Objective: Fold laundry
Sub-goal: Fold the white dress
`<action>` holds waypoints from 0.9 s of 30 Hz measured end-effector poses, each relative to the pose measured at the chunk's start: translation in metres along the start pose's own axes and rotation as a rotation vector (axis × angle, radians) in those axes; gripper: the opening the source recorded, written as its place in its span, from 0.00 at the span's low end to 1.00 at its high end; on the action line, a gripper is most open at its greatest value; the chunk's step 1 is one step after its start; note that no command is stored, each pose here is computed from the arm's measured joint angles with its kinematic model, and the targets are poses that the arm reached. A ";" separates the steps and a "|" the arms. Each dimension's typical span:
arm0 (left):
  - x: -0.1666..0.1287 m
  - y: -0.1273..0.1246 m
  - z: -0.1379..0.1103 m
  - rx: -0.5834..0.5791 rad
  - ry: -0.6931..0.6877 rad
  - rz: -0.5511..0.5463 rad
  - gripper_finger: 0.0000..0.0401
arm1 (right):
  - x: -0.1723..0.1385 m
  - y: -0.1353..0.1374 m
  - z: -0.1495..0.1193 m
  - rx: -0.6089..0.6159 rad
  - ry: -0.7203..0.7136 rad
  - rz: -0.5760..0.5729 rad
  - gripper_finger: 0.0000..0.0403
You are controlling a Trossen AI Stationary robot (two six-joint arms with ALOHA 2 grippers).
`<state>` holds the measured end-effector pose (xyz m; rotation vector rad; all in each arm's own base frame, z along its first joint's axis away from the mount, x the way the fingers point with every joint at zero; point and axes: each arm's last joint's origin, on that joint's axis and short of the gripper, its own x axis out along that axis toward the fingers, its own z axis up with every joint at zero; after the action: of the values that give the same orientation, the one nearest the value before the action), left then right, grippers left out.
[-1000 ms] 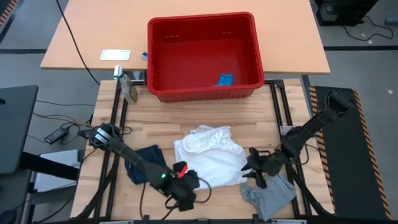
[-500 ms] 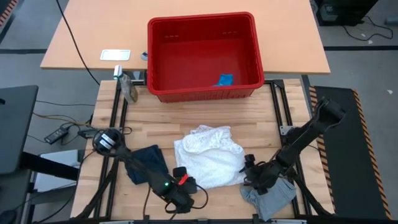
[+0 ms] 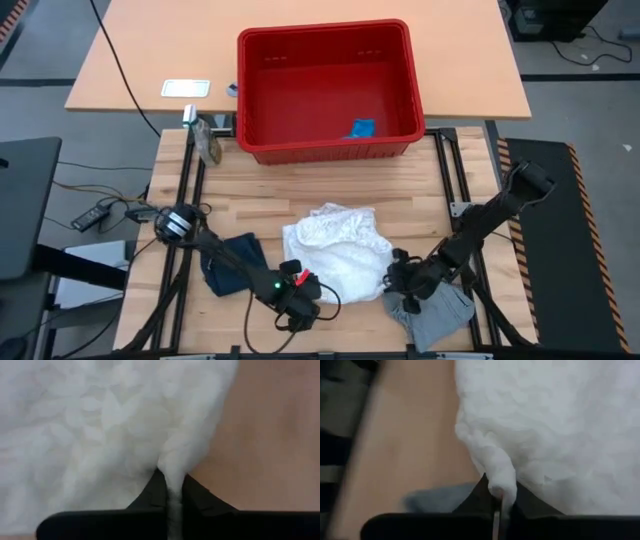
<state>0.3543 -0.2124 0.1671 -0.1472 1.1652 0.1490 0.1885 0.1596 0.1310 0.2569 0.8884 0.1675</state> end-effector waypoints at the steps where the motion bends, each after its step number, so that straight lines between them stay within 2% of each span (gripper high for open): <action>1: -0.010 0.001 0.004 -0.011 -0.001 -0.039 0.05 | -0.005 0.002 0.003 0.018 -0.003 0.034 0.05; 4: -0.041 0.006 0.016 -0.047 -0.036 -0.160 0.06 | -0.022 0.005 0.011 0.119 -0.017 0.124 0.07; 9: -0.088 0.027 0.030 -0.091 -0.103 -0.232 0.05 | -0.056 0.003 0.031 0.217 -0.134 0.219 0.04; 12: -0.110 0.051 0.037 -0.146 -0.116 -0.210 0.05 | -0.074 -0.011 0.044 0.275 -0.257 0.163 0.04; 16: -0.121 0.090 0.043 -0.230 -0.068 -0.100 0.04 | -0.085 -0.045 0.054 0.374 -0.321 -0.025 0.04; 18: -0.118 0.112 0.045 -0.295 -0.013 -0.031 0.04 | -0.083 -0.065 0.055 0.424 -0.293 -0.123 0.04; 22: -0.090 0.154 0.040 -0.435 0.093 0.087 0.04 | -0.068 -0.103 0.050 0.537 -0.220 -0.210 0.04; 27: -0.037 0.201 0.019 -0.610 0.162 0.061 0.05 | -0.053 -0.140 0.042 0.688 -0.253 -0.257 0.04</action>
<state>0.3185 -0.0127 0.2012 -0.6713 1.2564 0.5545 0.1944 0.0067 0.1551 0.7803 0.6933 -0.4131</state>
